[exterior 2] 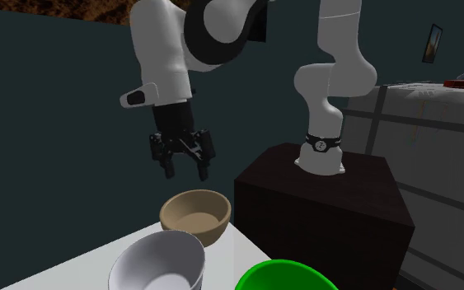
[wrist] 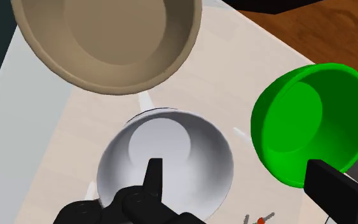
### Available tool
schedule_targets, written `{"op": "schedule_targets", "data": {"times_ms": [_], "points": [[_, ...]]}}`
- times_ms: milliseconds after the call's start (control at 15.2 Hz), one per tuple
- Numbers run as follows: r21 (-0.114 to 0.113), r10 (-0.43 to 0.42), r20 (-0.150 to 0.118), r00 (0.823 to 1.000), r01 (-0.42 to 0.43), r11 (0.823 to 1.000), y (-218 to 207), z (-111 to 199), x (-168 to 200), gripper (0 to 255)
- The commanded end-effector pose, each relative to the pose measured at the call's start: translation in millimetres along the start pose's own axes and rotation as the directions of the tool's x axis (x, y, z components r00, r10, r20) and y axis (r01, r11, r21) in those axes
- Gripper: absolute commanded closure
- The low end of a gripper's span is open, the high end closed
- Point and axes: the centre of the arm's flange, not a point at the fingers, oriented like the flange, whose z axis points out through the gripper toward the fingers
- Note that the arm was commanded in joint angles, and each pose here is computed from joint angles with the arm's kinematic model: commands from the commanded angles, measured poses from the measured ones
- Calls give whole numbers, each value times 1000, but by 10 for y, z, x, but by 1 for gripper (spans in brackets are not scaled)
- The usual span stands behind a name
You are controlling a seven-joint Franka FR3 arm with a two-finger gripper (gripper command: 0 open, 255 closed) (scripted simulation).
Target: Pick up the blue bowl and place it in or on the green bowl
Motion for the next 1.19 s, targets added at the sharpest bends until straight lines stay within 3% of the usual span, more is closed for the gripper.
{"op": "schedule_targets", "data": {"times_ms": [0,858,1122], "points": [[4,1,-2,1000,-1,1000,185,175,95,0],[29,7,-14,1000,-7,1000,1310,1269,829,0],[30,7,-14,1000,-7,1000,1341,1463,855,0]]}}
